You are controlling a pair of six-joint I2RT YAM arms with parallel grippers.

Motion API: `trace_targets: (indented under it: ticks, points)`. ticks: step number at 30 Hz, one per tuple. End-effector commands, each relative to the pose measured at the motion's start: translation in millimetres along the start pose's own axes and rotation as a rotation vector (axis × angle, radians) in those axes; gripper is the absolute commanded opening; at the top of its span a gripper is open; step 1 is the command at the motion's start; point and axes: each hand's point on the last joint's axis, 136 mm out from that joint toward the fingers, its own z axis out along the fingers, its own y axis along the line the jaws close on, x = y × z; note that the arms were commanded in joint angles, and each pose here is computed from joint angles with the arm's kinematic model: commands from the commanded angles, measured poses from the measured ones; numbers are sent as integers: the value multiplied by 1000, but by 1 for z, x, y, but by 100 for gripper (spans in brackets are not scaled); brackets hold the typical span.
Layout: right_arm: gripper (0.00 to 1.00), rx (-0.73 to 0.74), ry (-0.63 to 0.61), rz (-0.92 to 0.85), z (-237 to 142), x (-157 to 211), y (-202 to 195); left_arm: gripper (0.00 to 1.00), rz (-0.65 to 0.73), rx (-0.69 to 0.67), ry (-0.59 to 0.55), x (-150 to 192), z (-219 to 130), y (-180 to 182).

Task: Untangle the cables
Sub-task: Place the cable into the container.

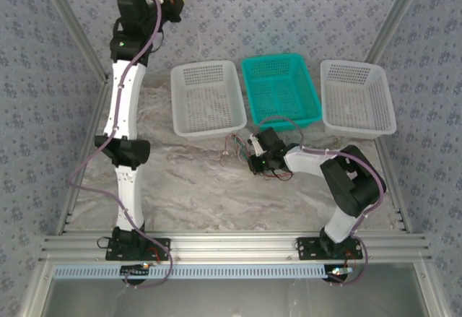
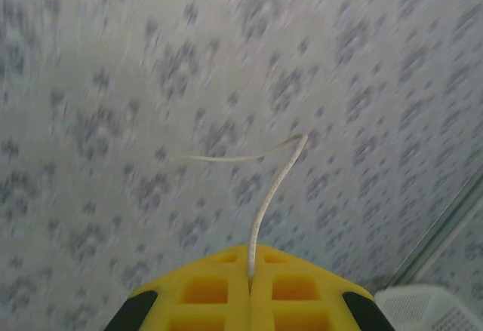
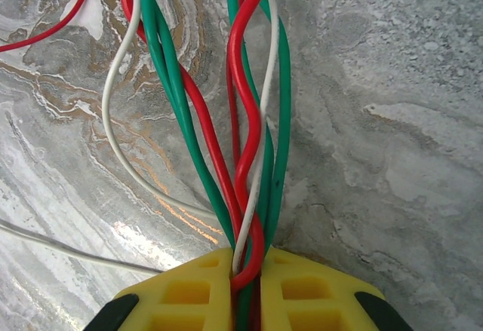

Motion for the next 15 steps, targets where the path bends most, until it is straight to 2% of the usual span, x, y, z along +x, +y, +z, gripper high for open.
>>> trace_targets:
  ticks: [1,6,9,12,14,15]
  points:
    - [14,-82,176,-20,17,55,23,0,9,-122,219,63,3,24]
    - [14,-81,173,-29,17,52,25,0,58,-247,499,154,1,32]
    - [14,-84,171,-33,15,52,27,0,98,-269,602,201,5,31]
    - [14,-82,165,-40,12,53,28,0,69,-327,688,243,4,46]
    - [14,-77,158,-44,9,53,28,0,61,-361,732,265,3,55]
    - [14,-76,155,-42,8,55,27,3,67,-369,744,272,3,55]
